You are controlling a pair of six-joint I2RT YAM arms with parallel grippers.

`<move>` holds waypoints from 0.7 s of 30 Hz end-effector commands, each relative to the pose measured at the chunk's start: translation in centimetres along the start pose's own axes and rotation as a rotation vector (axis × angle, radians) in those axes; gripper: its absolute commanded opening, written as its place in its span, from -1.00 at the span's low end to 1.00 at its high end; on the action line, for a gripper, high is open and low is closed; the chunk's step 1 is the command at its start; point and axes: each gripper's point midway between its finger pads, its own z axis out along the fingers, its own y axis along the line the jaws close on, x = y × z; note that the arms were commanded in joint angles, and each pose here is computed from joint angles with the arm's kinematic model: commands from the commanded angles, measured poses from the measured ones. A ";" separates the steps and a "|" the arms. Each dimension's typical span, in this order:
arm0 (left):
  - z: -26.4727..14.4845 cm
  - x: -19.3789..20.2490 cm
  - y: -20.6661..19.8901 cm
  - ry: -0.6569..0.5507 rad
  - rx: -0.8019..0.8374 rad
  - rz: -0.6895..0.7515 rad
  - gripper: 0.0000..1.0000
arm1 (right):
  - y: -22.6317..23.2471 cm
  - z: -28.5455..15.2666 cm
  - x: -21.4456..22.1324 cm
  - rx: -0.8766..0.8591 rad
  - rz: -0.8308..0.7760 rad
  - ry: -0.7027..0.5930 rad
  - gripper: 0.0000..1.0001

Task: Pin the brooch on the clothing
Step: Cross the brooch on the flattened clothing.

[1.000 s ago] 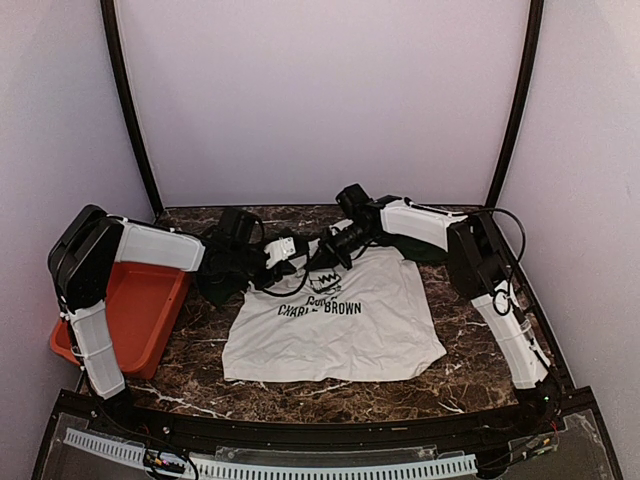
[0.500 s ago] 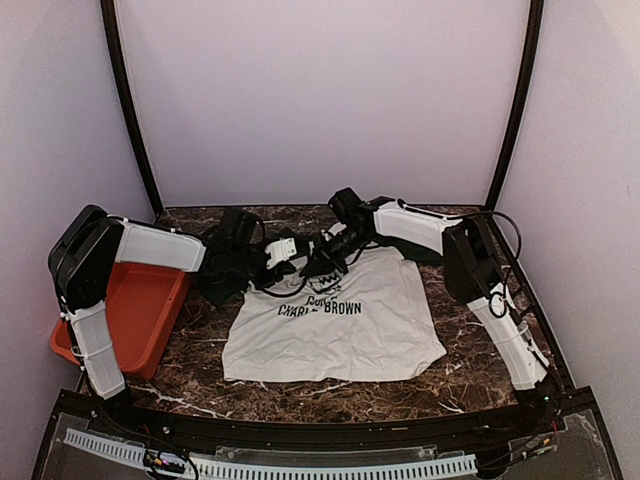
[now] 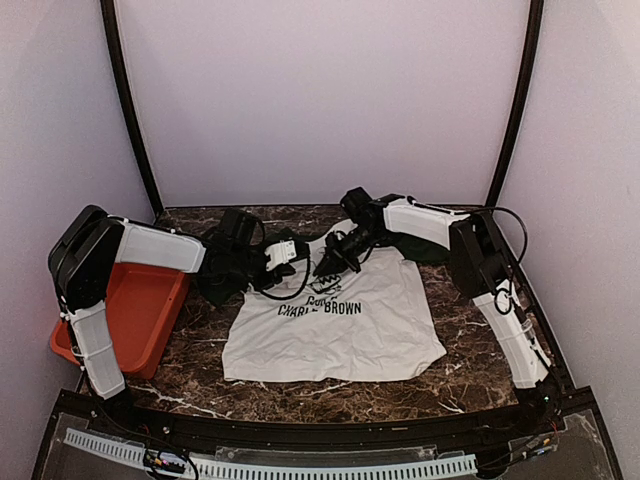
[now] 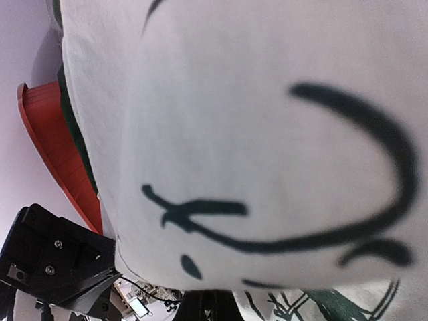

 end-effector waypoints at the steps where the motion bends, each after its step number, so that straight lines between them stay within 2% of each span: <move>1: -1.0 -1.1 -0.8 -0.022 0.034 0.025 -0.99 | 2.0 -2.0 0.1 -0.003 -0.056 -0.039 -1.00; 13: -0.9 -1.1 -1.6 -0.026 0.084 0.019 -0.99 | 3.5 -0.7 0.7 -0.016 -0.088 -0.017 -1.00; 21: -0.8 -0.8 -1.0 -0.008 0.049 0.023 -0.99 | 2.1 0.1 1.3 0.034 -0.093 -0.002 -1.00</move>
